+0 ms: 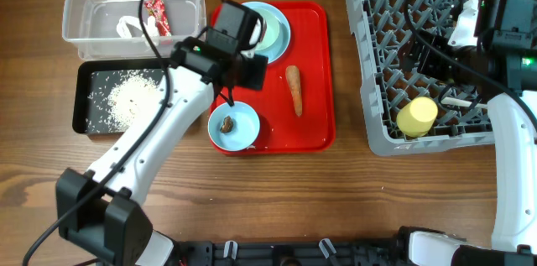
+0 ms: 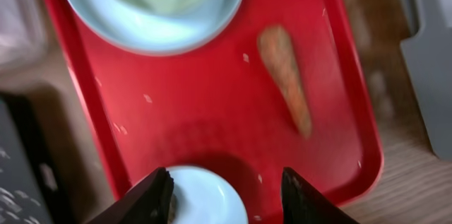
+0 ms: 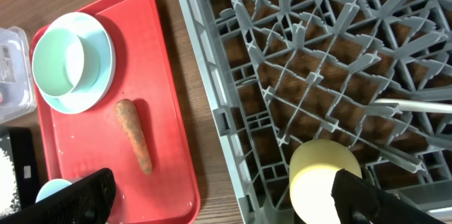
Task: Sort waste into correct bins and load items into the dishwasher rack
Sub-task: 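Grasp the small blue bowl and tip brown food onto the black tray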
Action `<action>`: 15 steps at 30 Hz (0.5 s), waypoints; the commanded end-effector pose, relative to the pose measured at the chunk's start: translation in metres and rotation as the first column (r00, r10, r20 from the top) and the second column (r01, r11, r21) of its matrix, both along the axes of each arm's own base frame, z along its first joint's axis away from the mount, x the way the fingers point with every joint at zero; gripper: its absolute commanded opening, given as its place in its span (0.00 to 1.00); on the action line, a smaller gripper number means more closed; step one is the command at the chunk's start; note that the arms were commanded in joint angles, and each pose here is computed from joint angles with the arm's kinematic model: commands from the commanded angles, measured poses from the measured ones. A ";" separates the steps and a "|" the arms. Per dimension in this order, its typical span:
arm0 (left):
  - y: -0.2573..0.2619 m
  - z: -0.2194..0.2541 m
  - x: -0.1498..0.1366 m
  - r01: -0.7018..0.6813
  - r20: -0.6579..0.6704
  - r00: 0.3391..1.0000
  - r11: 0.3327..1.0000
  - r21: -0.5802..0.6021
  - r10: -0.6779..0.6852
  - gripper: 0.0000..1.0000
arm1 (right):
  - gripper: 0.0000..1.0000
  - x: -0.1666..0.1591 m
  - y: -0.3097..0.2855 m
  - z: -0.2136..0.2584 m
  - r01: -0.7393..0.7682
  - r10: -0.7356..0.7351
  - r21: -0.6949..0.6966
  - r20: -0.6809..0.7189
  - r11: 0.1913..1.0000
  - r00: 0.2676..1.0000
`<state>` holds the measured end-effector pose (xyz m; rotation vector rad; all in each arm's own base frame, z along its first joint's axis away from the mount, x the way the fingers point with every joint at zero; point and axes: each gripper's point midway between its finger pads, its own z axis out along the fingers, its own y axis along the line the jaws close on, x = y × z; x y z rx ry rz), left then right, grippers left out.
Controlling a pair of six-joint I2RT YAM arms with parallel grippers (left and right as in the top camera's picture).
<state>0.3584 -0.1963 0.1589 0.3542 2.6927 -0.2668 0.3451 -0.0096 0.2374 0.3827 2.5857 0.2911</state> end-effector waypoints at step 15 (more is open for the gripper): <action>-0.005 -0.131 -0.070 -0.097 -0.255 0.961 0.995 0.036 0.103 0.09 | 1.00 -0.002 -0.002 -0.001 -0.001 0.001 -0.015 -0.004 1.000 1.000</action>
